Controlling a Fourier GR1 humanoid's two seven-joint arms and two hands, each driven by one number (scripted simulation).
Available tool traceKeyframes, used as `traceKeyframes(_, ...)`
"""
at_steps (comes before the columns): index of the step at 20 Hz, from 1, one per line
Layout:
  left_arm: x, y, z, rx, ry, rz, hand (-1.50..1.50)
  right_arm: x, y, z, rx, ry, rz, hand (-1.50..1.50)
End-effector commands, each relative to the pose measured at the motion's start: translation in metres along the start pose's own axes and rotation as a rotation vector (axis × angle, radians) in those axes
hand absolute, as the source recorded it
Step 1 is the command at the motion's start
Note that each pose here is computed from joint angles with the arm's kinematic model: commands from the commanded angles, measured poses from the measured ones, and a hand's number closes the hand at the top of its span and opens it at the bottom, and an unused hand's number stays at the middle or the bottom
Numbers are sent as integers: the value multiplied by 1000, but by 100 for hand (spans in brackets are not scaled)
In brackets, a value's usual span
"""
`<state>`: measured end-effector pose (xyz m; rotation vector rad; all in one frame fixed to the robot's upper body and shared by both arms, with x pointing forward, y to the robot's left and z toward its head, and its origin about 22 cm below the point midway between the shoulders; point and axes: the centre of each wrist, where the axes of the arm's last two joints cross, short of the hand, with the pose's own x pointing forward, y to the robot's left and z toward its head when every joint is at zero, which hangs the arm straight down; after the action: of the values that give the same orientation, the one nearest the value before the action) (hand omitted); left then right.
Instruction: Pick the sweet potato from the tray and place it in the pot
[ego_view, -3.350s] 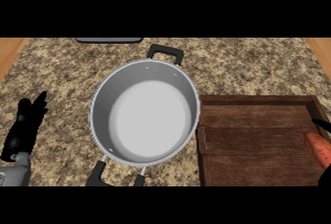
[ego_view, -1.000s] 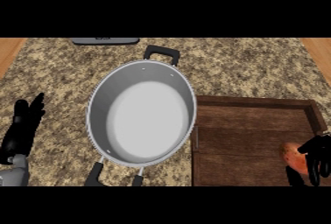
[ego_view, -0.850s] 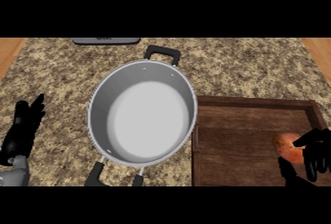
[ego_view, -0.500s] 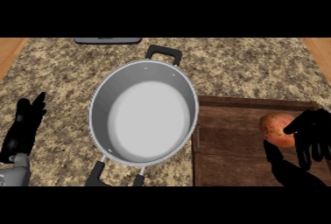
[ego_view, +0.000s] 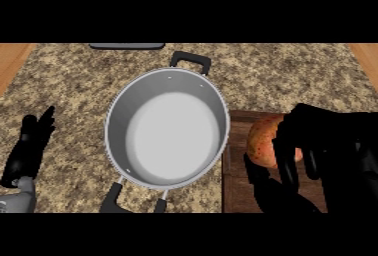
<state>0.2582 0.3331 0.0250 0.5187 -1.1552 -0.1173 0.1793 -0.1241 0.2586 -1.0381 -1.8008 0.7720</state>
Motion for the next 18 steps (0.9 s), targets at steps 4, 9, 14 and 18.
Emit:
traceKeyframes(4, 10, 1, 6, -12, -7, -5, 0, 55, 15, -51, 91, 76, -19, 150)
traceKeyframes(9, 4, -3, -9, 10, -4, 9, 0, 71, 48, -68, 213, 96, -9, 150)
traceKeyframes(14, 10, 5, -5, -5, -21, -6, 0, 67, 88, -72, 323, 164, -63, 150)
traceKeyframes(18, 7, -13, -8, -12, -11, -3, 0, 49, 115, -87, 402, 234, -148, -150)
